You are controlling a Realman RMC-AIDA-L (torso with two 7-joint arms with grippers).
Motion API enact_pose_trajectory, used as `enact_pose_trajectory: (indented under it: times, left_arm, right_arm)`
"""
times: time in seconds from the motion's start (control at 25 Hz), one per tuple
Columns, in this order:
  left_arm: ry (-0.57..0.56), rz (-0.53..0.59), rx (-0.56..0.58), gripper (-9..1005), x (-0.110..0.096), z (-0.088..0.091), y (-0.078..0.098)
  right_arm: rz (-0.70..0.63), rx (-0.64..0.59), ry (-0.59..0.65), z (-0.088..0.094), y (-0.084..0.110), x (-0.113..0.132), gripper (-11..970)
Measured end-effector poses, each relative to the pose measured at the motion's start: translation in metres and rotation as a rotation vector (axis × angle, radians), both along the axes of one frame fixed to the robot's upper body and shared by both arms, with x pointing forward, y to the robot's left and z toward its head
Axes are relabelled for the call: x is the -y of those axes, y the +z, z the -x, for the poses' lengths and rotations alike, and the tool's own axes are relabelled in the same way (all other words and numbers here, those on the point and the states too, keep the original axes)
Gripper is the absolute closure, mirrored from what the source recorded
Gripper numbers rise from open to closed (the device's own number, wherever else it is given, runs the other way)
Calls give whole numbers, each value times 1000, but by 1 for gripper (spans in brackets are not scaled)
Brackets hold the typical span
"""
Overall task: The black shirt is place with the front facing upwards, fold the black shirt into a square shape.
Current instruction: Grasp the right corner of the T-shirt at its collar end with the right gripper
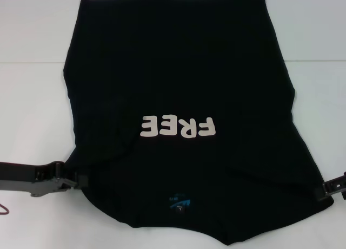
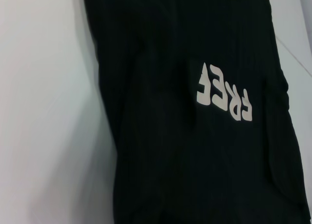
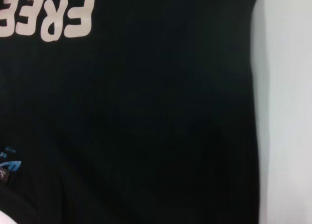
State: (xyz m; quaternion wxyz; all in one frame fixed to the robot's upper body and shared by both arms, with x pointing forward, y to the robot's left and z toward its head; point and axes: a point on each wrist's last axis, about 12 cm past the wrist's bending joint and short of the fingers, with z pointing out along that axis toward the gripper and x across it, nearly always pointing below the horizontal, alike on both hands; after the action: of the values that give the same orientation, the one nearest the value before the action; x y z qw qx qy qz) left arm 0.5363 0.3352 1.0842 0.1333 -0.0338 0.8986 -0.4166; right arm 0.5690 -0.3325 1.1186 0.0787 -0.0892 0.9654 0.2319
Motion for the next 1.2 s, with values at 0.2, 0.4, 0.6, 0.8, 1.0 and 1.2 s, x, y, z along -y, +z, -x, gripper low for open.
enact_pose_trajectory:
  times: [0.2, 0.4, 0.6, 0.8, 1.0, 1.2]
  left_arm:
    - [-2, 4, -3, 977, 1, -1, -1]
    - [-1, 4, -1, 977, 2, -1, -1]
    - [2, 3, 0, 977, 2, -2, -1]
    - [2, 3, 0, 977, 3, -2, -1]
    - [2, 3, 1, 977, 3, -2, -1]
    - [0, 3, 1, 977, 4, -3, -1]
  right_arm:
    - [-3, 7, 11, -1, -2, -5, 43]
    - [6, 9, 21, -2, -5, -8, 43]
    - [9, 12, 26, -3, -5, -9, 43]
    - [10, 17, 25, -4, -7, -10, 44]
    - [11, 13, 33, -5, -9, -13, 44]
    - [18, 16, 39, -6, -9, -14, 44]
